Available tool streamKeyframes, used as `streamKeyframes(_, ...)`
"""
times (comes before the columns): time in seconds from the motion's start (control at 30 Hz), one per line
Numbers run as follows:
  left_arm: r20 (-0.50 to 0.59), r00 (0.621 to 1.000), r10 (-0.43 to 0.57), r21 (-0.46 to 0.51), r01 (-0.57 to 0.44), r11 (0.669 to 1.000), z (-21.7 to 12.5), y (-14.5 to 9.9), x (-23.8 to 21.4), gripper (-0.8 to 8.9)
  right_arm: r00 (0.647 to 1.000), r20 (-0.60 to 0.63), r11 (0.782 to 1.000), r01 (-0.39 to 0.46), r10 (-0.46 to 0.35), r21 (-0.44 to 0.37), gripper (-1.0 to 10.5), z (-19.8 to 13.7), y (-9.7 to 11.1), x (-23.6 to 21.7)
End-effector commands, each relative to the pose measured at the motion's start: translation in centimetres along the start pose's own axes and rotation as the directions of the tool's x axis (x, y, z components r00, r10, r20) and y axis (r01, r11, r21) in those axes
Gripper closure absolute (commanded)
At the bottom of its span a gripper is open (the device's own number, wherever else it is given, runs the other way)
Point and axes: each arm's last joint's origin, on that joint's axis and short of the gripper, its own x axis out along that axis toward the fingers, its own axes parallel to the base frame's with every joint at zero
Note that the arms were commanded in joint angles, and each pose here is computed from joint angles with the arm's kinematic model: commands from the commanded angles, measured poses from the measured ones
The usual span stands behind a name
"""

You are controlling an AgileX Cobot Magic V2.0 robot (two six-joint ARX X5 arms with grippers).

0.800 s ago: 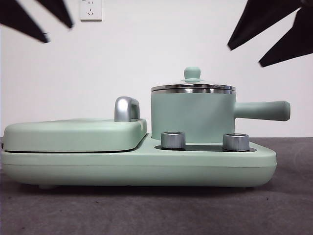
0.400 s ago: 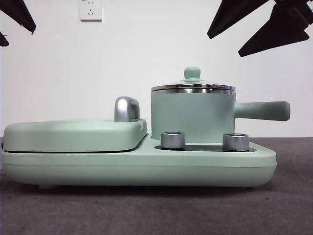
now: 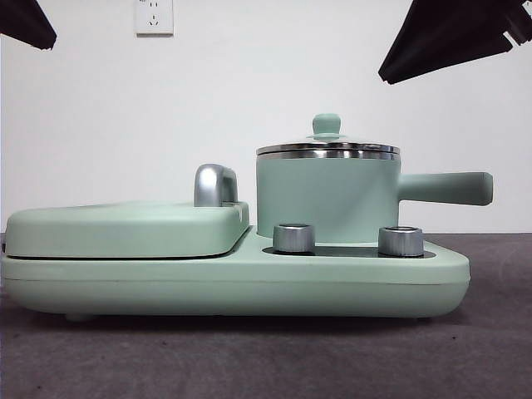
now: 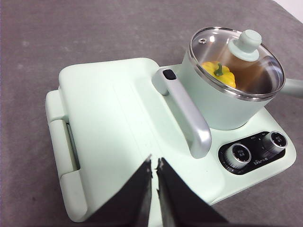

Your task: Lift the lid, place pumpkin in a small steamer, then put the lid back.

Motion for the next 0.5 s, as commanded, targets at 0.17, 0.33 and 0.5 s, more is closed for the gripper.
streamKeyframes(0.17,0.022,1.000,-0.007,0.016,0.007,1.000,0.32,-0.13,-0.22,7.87,1.000,0.023,1.000,-0.009,0.009,-0.009,9.3,0.53,0.24,-0.07)
streamKeyframes(0.33,0.021,1.000,-0.007,0.016,0.007,1.000,0.32,-0.13,-0.22,7.87,1.000,0.023,1.000,-0.009,0.009,-0.009,9.3,0.53,0.24,-0.07)
streamKeyframes(0.5,0.021,1.000,-0.007,0.016,0.007,1.000,0.32,-0.13,-0.22,7.87,1.000,0.023,1.000,-0.009,0.009,-0.009,9.3,0.53,0.24,-0.07)
